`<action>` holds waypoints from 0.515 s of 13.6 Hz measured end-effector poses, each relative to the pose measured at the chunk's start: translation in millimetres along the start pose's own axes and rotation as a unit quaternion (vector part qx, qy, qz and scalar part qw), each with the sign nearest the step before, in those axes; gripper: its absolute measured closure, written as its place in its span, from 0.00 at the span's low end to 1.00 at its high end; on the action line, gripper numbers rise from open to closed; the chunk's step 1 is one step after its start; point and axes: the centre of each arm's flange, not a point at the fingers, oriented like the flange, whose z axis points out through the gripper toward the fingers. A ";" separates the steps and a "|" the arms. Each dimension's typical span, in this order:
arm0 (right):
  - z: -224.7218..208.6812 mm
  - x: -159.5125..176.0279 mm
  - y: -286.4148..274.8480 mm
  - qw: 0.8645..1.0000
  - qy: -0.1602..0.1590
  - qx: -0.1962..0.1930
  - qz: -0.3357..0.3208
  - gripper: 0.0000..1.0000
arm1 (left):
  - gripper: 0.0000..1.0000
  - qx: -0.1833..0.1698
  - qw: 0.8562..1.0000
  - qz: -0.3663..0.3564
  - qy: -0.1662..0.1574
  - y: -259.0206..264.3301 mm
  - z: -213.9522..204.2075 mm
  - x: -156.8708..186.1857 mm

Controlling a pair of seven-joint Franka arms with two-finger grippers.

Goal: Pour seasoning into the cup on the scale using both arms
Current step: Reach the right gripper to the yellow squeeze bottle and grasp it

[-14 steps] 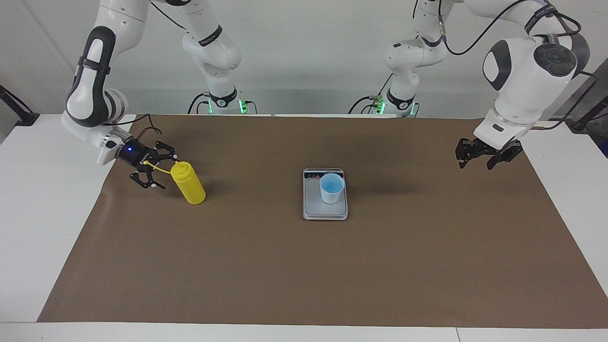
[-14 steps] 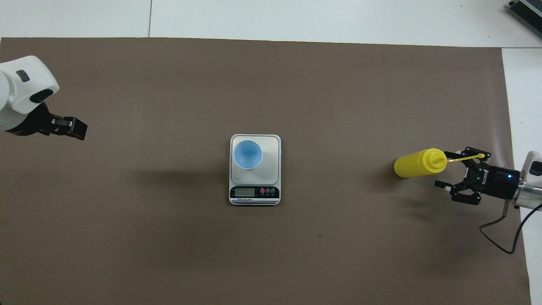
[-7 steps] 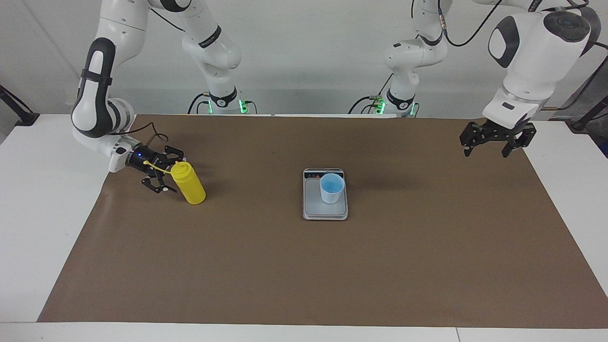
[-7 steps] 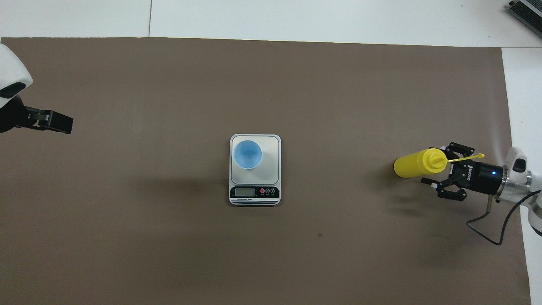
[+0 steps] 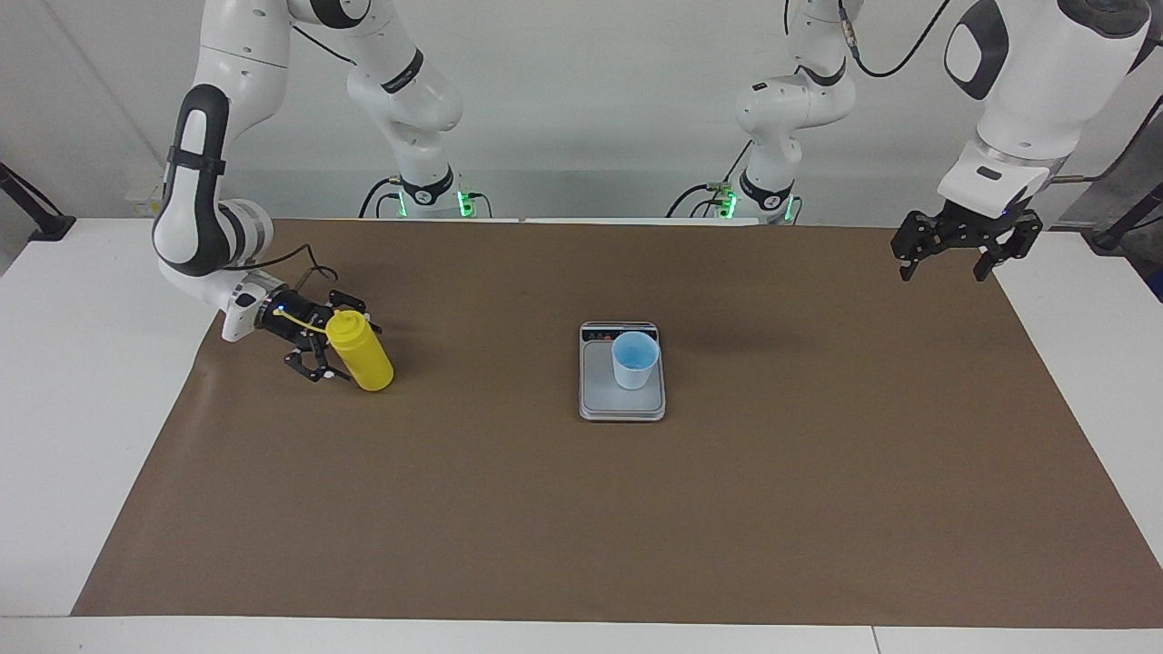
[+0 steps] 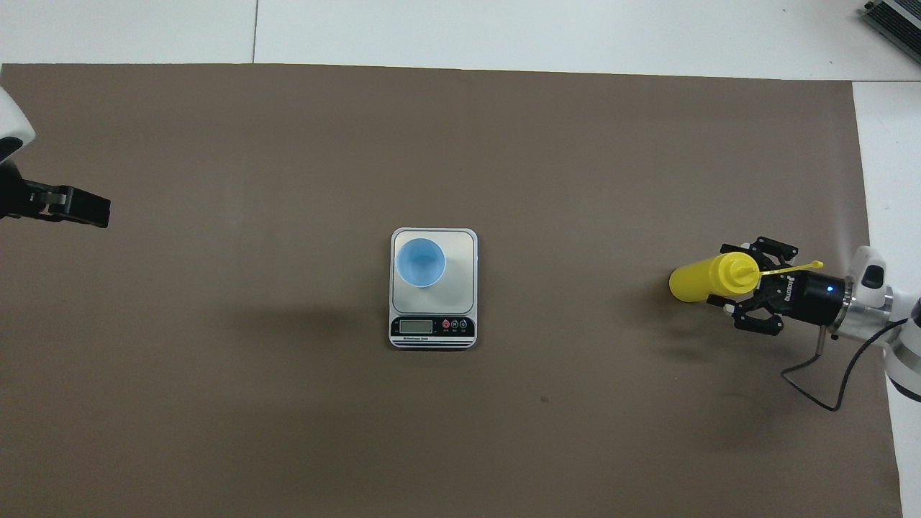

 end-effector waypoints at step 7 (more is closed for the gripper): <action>4.7 -0.3 -0.5 1.000 -0.004 0.002 0.000 0.00 | 0.00 0.000 1.000 -0.015 -0.005 -15.4 3.1 -3.0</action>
